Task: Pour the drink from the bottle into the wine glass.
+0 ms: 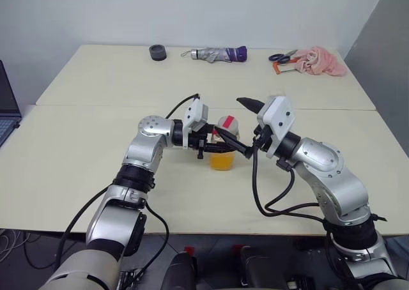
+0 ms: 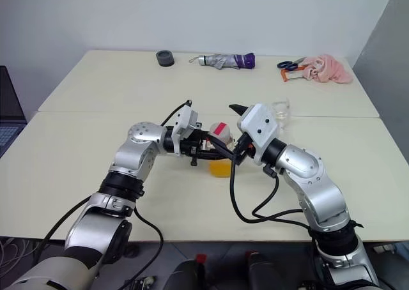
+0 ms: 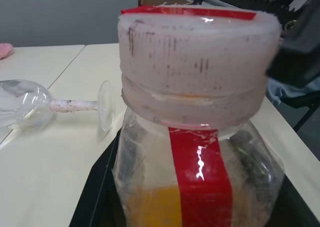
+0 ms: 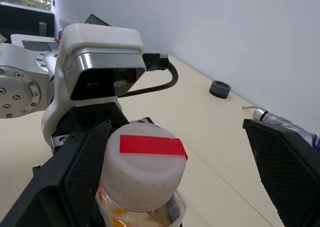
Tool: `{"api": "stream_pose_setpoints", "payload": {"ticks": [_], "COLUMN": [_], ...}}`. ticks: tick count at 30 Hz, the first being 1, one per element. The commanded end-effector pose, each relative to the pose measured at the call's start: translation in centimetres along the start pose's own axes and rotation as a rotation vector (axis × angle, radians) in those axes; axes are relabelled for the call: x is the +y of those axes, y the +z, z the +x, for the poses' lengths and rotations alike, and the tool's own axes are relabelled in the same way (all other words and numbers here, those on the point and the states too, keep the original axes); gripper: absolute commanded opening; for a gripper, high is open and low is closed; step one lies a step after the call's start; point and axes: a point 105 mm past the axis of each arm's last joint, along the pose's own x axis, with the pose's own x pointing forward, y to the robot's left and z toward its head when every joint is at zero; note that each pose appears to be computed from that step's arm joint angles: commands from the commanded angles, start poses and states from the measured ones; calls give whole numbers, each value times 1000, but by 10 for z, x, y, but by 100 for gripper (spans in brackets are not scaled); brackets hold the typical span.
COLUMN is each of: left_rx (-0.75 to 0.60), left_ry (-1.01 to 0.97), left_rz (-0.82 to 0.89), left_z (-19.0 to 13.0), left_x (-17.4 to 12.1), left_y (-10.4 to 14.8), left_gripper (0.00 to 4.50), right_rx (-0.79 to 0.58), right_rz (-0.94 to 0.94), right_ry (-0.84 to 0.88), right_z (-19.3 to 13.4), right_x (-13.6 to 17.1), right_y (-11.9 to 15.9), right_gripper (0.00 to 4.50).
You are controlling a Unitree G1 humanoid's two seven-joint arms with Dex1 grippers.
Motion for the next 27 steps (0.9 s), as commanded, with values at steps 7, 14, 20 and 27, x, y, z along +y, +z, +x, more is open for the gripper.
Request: {"api": "stream_pose_setpoints", "payload": {"ticks": [7,14,20,27], "left_rx": [-20,-20,-18,-18], "left_ry": [15,25,36,43], "left_rz": [75,78,81,86], "left_z": [-3,-4,-5,-5], "left_x": [4,5,8,10], "left_y": [15,15,15,15], "left_gripper": [176,176,172,172], "right_rx": [-3,16,2,-16], "right_rz": [-24,-20,18,40], "right_ry": [-142,-125,-43,17], "right_z": [-21,-26,-28,-28], "right_x": [-33,-28,-14,-5], "right_y": [6,3,6,12], "right_gripper": [450,450,450,450]}}
